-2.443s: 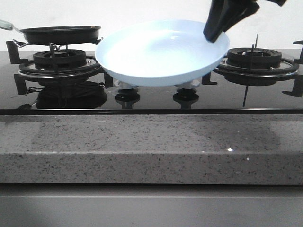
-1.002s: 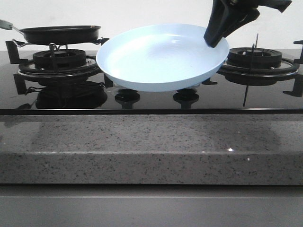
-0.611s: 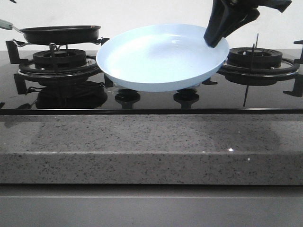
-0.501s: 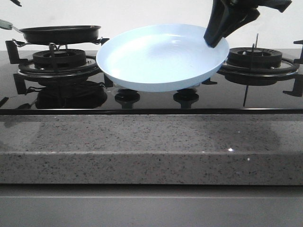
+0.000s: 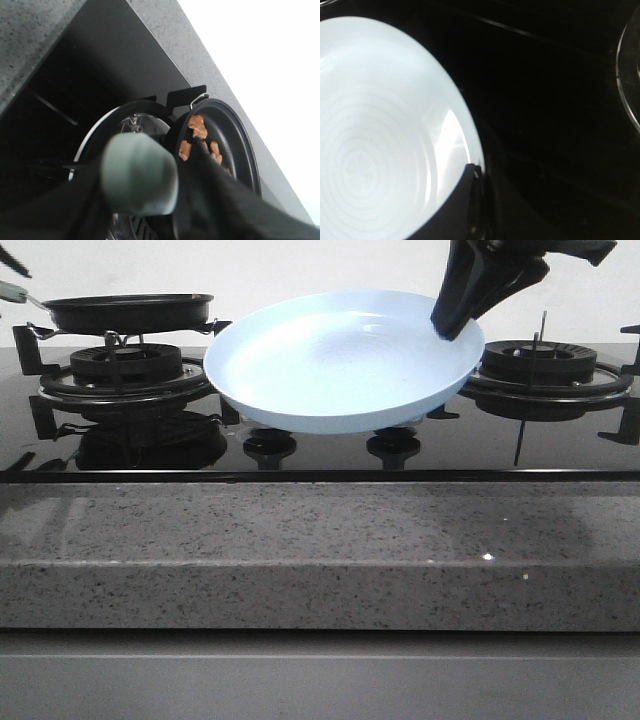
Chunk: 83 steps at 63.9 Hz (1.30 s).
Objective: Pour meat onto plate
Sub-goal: 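Lift the black pan with the left gripper toward the held plate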
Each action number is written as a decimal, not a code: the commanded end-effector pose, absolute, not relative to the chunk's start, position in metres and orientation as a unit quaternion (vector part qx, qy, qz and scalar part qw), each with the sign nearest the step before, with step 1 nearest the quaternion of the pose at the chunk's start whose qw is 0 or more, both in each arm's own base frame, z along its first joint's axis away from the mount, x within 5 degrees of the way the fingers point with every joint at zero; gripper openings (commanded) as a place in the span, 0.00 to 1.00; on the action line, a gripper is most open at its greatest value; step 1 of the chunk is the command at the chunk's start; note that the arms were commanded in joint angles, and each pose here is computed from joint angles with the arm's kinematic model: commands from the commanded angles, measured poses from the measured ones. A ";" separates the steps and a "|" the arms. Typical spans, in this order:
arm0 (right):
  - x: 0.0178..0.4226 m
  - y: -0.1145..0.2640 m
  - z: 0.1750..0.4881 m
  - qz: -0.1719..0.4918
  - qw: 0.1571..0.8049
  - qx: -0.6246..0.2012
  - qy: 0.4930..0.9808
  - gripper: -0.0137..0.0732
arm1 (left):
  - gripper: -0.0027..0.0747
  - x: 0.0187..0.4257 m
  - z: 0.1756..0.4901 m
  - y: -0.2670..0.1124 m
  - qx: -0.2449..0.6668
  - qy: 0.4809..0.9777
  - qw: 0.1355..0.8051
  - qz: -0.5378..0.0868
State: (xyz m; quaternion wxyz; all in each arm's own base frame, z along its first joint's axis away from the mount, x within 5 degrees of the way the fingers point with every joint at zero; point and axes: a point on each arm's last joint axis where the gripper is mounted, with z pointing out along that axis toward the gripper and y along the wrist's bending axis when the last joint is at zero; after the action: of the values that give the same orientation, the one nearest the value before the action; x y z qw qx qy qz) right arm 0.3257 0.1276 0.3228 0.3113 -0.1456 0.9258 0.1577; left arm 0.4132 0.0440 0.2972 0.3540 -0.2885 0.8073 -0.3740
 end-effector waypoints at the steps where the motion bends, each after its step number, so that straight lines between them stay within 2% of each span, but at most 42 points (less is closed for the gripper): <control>1: 0.322 0.126 0.351 0.172 0.371 -0.140 0.902 0.08 | 0.21 0.408 0.332 0.044 -0.286 0.779 0.400 -0.390; 7: 0.322 0.126 0.351 0.172 0.371 -0.140 0.902 0.08 | 0.09 0.409 0.332 0.046 -0.288 0.778 0.402 -0.388; 17: 0.322 0.126 0.351 0.172 0.371 -0.140 0.902 0.08 | 0.01 0.407 0.332 0.049 -0.289 0.777 0.398 -0.392; 26: 0.322 0.126 0.351 0.172 0.371 -0.140 0.902 0.08 | 0.01 0.403 0.334 0.056 -0.276 0.774 0.390 -0.416; 40: 0.322 0.126 0.351 0.172 0.371 -0.140 0.902 0.08 | 0.01 0.392 0.359 0.052 -0.204 0.734 0.406 -0.505; 59: 0.322 0.126 0.351 0.172 0.371 -0.140 0.902 0.08 | 0.01 0.366 0.399 0.016 -0.111 0.735 0.439 -0.504; 83: 0.322 0.126 0.351 0.172 0.371 -0.140 0.902 0.08 | 0.01 0.327 0.435 -0.060 0.024 0.748 0.467 -0.471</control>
State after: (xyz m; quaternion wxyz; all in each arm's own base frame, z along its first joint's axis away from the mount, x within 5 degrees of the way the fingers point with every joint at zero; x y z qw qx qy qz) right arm 0.3261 0.1277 0.3231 0.3143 -0.1472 0.9246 0.1571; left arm 0.3471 -0.0442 0.3985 0.4228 0.0051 0.7859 -0.4512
